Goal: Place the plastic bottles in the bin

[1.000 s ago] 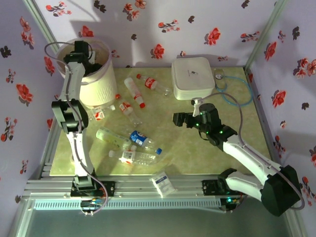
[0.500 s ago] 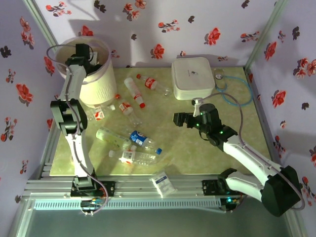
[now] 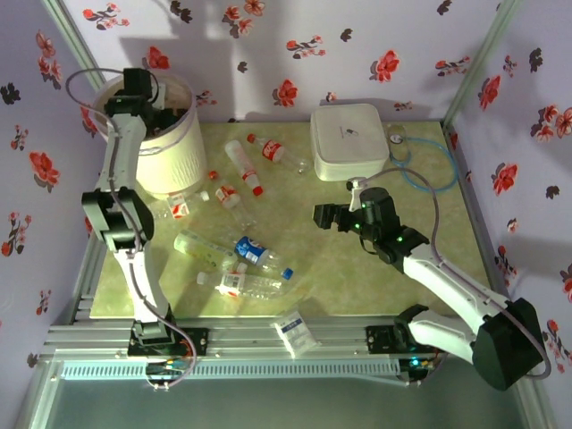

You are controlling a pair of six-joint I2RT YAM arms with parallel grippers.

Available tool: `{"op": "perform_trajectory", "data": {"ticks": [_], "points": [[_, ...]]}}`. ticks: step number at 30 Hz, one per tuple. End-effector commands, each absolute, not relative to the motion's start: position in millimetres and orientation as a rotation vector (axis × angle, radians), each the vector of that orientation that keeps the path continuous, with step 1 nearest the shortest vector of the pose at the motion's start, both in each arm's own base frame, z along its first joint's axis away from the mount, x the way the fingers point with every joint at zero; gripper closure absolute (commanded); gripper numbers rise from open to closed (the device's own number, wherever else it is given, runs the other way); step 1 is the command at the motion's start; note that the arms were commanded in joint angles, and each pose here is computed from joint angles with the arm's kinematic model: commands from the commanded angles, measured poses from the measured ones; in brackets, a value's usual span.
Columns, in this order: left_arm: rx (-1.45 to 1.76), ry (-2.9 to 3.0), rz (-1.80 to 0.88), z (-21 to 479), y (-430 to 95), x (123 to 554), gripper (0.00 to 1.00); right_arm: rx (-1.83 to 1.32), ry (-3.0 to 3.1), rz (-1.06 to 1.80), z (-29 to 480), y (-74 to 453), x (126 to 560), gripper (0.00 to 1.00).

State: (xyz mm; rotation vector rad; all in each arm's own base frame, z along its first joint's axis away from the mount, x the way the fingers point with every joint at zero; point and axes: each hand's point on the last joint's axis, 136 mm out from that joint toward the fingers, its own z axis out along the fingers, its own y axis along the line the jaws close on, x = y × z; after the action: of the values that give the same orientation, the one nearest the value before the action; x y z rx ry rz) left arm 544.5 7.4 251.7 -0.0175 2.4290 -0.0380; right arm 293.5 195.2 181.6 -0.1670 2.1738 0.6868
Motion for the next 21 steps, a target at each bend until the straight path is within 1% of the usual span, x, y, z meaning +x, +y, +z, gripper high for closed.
{"op": "perform_trajectory", "data": {"ticks": [1, 8, 13, 15, 17, 21], "points": [[0.023, 2.308, 0.035, 325, 12, 522, 0.0, -0.144, 2.149, 0.674, 186, 193, 301, 0.01], [0.014, 2.164, 0.047, 401, 12, 493, 0.0, -0.147, 2.152, 0.674, 185, 196, 306, 0.01], [-0.005, 2.033, 0.099, 459, 5, 457, 0.0, -0.144, 2.157, 0.674, 183, 198, 309, 0.01], [0.011, 1.984, 0.105, 479, -8, 442, 0.01, -0.137, 2.162, 0.664, 181, 197, 310, 0.01], [0.036, 1.938, 0.095, 497, -30, 426, 0.04, -0.12, 2.164, 0.652, 180, 195, 313, 0.01], [0.116, 1.888, 0.048, 509, -86, 409, 0.08, -0.048, 2.16, 0.643, 179, 188, 318, 0.01]]}}
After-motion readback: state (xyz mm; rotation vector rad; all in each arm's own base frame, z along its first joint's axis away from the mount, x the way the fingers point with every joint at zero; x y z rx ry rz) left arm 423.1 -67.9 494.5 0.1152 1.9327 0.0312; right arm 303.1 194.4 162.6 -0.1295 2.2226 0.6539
